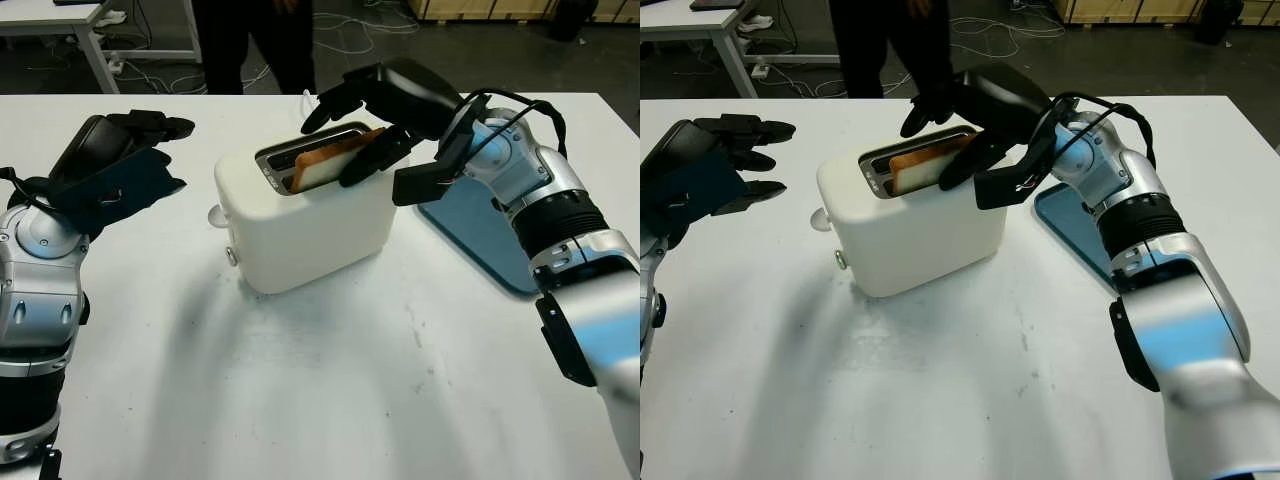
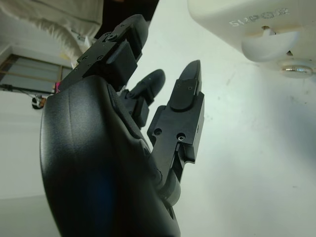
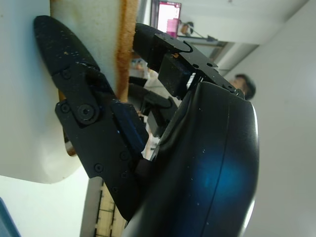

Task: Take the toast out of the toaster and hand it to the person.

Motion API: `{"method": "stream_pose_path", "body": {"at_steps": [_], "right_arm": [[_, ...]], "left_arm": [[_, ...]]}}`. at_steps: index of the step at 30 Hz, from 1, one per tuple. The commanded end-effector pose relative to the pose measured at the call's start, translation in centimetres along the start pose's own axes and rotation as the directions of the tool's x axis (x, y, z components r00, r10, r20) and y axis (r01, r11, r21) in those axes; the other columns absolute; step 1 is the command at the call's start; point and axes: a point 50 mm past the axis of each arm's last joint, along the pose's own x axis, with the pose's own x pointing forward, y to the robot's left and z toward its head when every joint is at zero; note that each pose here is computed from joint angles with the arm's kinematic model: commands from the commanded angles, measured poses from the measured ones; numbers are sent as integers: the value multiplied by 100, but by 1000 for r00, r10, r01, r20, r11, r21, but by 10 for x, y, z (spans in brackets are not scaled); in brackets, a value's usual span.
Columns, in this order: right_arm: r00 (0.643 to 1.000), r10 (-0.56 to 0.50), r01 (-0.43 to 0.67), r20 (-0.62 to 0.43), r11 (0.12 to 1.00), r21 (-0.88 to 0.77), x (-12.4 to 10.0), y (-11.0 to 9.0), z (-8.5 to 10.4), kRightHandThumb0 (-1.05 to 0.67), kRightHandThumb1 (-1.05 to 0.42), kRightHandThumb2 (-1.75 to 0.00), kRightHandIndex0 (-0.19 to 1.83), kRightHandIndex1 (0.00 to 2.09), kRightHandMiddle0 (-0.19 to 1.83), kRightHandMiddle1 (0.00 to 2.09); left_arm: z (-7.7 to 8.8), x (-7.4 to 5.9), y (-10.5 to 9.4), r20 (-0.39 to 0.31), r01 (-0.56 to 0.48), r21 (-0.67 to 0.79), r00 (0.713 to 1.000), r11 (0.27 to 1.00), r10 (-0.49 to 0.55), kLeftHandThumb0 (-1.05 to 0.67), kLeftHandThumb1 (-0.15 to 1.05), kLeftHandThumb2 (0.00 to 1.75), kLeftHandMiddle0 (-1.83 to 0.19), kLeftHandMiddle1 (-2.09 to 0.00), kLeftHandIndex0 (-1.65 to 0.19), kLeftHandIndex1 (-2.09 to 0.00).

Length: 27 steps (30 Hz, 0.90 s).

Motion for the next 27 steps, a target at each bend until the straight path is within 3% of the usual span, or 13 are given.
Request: {"method": "stream_pose_path", "body": {"at_steps": [1,9,17,18,19,20,21,23,25,27], "right_arm": [[1000,6,-6,20,1000,-13,5,0,4,-75,-72,-2,65,84,81,38],[999,10,-10,33,1000,-21,8,3,6,-67,-78,-2,70,86,85,38],[986,162,-162,26,987,-21,9,7,6,-58,-90,-4,106,91,91,43],[984,179,-179,22,984,-7,9,8,5,-51,-91,-8,105,104,93,46],[982,185,-185,22,983,6,9,9,6,-45,-91,-13,101,131,95,52],[984,175,-176,26,984,15,9,10,6,-39,-80,-43,108,157,92,78],[986,164,-164,30,986,17,9,11,7,-37,-65,-78,113,165,91,98],[988,151,-150,32,989,-10,9,12,8,-37,-50,-120,117,173,88,122],[988,150,-148,32,988,-45,9,11,9,-38,-49,-126,114,174,80,133],[987,158,-156,26,985,-70,9,10,9,-37,-52,-120,110,174,74,129]], "left_arm": [[-1,-2,-1,0,-7,12,1000,1000,7,-1,92,16,-44,-59,-62,0],[-1,-1,0,3,-7,15,1000,1000,7,-2,92,16,-45,-60,-62,0],[1,0,1,10,-9,16,1000,1000,9,0,92,15,-44,-60,-62,0],[1,0,1,9,-9,13,1000,1000,9,-1,92,15,-44,-60,-62,0],[1,0,1,7,-9,14,1000,1000,9,-1,92,15,-44,-60,-62,0],[2,0,1,8,-10,13,1000,1000,10,-1,92,16,-44,-60,-62,0],[2,0,0,8,-10,13,1000,1000,10,0,92,16,-43,-60,-62,0],[1,0,1,8,-11,16,1000,1000,11,0,92,16,-43,-60,-62,0],[1,0,1,8,-11,17,1000,1000,11,-1,92,16,-44,-60,-62,0],[1,0,1,10,-12,14,1000,1000,12,-1,92,15,-44,-60,-62,0]]}}
